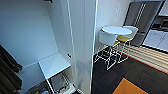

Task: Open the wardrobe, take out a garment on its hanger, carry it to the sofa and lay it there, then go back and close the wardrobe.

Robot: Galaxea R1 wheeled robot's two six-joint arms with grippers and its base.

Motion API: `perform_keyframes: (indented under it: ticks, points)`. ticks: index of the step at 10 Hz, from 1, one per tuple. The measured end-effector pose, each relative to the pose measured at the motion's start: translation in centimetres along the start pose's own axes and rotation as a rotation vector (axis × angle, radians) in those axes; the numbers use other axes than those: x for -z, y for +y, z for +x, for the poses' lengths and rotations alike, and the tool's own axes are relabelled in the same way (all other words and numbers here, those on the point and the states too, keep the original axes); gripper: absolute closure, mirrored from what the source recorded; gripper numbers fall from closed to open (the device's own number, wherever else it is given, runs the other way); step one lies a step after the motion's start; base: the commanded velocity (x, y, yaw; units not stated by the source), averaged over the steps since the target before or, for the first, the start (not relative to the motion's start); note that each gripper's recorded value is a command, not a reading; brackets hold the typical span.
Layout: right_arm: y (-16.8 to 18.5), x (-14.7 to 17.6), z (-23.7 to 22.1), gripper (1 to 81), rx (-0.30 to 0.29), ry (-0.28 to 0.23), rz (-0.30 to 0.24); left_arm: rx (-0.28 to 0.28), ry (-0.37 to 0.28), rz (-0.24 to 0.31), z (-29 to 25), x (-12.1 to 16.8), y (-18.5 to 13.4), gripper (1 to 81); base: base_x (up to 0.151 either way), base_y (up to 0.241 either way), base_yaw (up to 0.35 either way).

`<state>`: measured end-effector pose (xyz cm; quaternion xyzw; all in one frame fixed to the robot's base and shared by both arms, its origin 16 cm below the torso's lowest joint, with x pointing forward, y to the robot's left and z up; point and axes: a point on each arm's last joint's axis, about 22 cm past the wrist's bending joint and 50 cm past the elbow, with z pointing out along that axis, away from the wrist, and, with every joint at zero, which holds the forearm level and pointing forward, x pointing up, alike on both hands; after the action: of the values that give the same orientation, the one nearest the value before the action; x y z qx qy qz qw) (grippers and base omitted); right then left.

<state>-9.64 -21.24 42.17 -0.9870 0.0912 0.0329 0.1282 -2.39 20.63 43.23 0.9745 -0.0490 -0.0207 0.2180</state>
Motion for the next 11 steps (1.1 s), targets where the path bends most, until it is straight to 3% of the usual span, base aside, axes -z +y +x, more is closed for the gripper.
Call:
perform_keyframes:
  ticks: [11]
  points:
    - [-0.09, -0.03, 0.11, 1.0, 0.001, 0.000, 0.001, -0.002, 0.000, -0.005, 0.06, -0.17, 0.40, 1.0, 0.000, 0.000, 0.303]
